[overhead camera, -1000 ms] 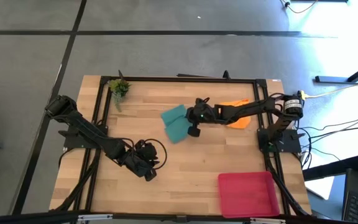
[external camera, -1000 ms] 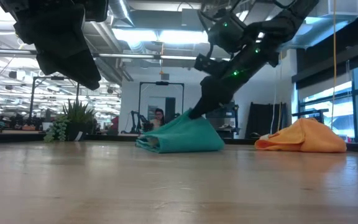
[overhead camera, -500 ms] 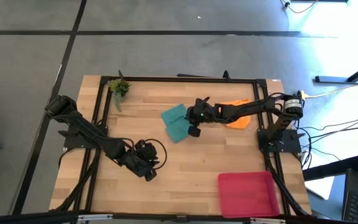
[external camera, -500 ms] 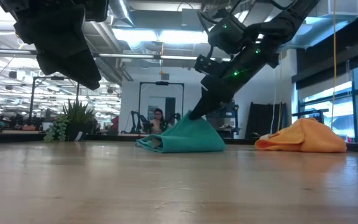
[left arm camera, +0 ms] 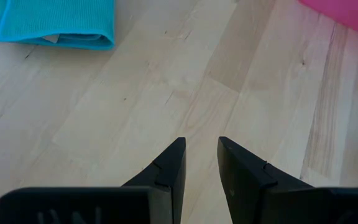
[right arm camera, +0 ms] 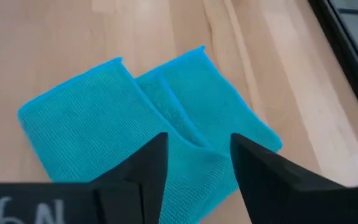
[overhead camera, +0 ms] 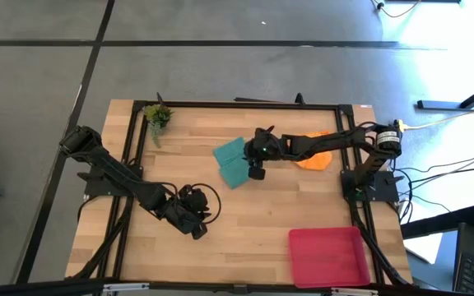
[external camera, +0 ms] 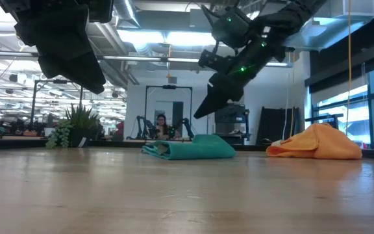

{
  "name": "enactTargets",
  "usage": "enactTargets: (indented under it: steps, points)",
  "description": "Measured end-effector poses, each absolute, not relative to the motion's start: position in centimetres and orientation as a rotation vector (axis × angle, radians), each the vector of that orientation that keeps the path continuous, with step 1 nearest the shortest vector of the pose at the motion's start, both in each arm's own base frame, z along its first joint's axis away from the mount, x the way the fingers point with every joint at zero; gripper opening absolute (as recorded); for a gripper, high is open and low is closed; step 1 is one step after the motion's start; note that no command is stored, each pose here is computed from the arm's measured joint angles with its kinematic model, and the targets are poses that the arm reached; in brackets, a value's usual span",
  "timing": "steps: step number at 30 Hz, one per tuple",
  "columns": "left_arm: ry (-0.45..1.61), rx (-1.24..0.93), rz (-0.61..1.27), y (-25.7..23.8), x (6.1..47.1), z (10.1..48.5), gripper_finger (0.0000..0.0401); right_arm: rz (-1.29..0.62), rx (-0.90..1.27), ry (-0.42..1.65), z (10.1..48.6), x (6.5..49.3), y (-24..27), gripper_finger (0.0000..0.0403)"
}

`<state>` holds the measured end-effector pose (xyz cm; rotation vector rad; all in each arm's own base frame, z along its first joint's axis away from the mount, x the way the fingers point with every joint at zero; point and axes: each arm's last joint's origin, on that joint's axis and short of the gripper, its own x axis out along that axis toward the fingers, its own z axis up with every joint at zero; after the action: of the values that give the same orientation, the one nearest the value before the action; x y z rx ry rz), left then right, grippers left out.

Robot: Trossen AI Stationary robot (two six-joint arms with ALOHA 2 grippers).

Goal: Roll microfiber towels into tight, uniform cylinder then place into a basket
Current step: Roll the blue microfiber cloth

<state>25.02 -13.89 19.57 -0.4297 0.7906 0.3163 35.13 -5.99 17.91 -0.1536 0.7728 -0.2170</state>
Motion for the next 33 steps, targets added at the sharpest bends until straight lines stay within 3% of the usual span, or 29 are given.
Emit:
enactTargets:
  steps: [8, 19, 33]
  points:
    - [0.788, -0.428, 0.319, -13.9, 25.0, 19.6, 0.0085, -0.039, -0.076, 0.848, 17.0, 34.8, -5.1, 0.0177]
    - [0.783, -0.418, 0.332, -13.8, 25.0, 19.5, 0.0085, -0.035, 0.007, 0.965, 12.0, 35.2, -5.2, 0.0177]
    - [0.784, -0.416, 0.333, -13.8, 25.0, 19.5, 0.0085, 0.056, 0.307, 0.790, 12.1, 37.3, 0.5, 0.0177]
